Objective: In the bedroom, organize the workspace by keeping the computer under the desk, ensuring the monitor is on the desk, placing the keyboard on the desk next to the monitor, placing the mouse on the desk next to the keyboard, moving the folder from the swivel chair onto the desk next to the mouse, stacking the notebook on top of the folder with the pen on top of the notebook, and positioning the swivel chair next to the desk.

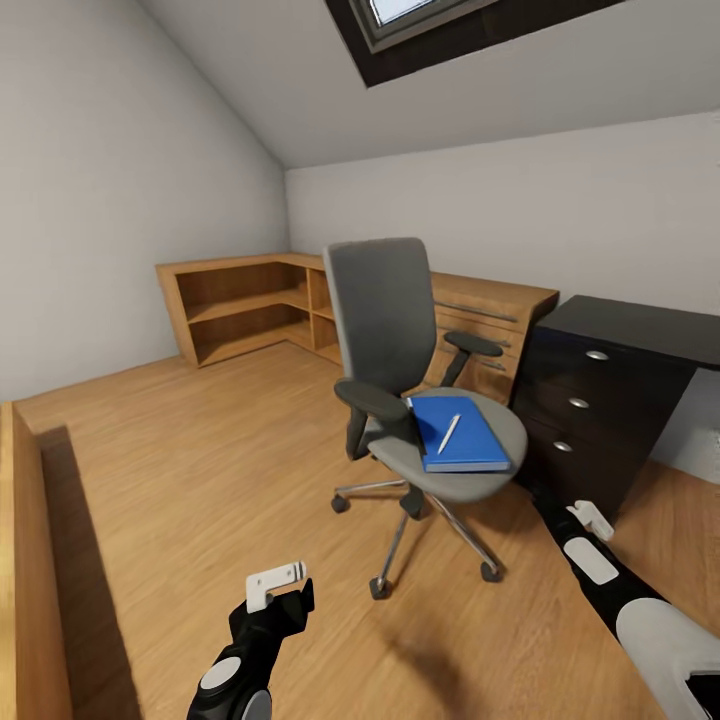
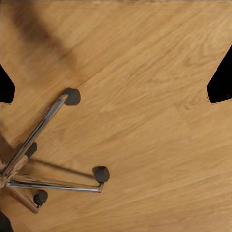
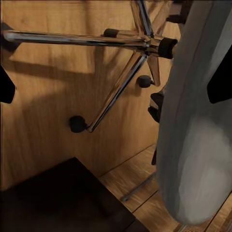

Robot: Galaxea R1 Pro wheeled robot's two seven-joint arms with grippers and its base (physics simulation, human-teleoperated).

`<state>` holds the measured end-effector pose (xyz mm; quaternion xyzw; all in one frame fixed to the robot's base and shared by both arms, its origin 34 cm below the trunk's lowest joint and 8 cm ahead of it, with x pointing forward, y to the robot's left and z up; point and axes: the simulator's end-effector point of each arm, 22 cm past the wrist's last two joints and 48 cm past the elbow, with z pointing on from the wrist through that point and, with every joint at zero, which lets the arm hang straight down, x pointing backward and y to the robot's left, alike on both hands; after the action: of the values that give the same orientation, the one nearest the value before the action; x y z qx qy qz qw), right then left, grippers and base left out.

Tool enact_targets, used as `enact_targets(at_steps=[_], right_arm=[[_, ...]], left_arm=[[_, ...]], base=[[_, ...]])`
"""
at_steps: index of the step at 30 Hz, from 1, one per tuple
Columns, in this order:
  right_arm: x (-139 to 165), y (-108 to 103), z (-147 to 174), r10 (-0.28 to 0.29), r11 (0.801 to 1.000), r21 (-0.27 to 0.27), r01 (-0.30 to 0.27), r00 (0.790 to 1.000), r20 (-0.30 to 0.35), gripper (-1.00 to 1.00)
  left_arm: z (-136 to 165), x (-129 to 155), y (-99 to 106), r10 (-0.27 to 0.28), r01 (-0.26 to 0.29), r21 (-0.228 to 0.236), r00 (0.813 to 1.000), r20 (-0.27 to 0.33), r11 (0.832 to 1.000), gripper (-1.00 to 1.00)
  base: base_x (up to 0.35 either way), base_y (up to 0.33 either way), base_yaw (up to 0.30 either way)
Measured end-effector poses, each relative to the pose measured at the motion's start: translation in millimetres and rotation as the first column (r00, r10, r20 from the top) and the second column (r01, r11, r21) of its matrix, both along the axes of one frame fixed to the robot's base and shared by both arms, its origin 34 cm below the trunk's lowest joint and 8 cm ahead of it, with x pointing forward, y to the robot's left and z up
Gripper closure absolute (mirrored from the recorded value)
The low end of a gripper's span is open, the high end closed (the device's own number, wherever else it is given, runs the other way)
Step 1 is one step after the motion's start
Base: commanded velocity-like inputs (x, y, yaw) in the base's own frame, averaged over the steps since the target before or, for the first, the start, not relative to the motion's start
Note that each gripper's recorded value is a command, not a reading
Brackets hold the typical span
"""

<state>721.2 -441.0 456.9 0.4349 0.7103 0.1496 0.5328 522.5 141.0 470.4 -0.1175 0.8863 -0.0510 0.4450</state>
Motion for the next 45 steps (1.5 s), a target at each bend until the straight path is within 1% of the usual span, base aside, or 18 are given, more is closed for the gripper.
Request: enact_targets(at_steps=[6, 17, 26, 36, 41, 45], right_arm=[[0.5, 0.2, 1.0, 0.000, 1.000, 0.001, 0.000, 1.000, 0.003, -1.00], [1.1, 3.8, 0.7, 0.005, 1.000, 0.003, -0.005, 1.000, 0.003, -1.00], [3.0, 8.3, 2.2, 0.018, 1.000, 0.003, -0.018, 1.000, 0.012, -1.00], [3.7, 6.5, 4.9, 0.014, 1.000, 0.004, -0.014, 1.000, 0.020, -1.00], [3.9, 7.8, 5.4, 0.019, 1.000, 0.002, -0.019, 1.000, 0.021, -1.00], [3.9, 7.6, 5.6, 0.019, 1.000, 0.002, -0.019, 1.000, 0.022, -1.00]], left_arm=[[0.1, 0.0, 0.0, 0.000, 0.000, 0.000, 1.000, 0.000, 1.000, -1.00], [0.3, -0.1, 0.0, 0.000, 0.000, 0.000, 1.000, 0.001, 1.000, -1.00], [0.6, -0.2, -1.1, -0.003, 0.003, 0.000, 1.000, 0.001, 1.000, -1.00], [0.9, -0.3, -2.0, -0.005, 0.005, 0.001, 1.000, 0.002, 1.000, -1.00], [2.9, -1.7, -13.9, -0.033, 0.033, 0.001, 0.999, 0.007, 0.999, -1.00], [3.4, -2.1, -16.4, -0.039, 0.039, 0.001, 0.999, 0.008, 0.999, -1.00]], base=[[-0.222, 0.000, 0.000], [-0.017, 0.000, 0.007], [0.000, 0.000, 0.216], [0.001, 0.000, 0.256], [0.183, 0.000, 0.053], [0.261, 0.000, 0.007]])
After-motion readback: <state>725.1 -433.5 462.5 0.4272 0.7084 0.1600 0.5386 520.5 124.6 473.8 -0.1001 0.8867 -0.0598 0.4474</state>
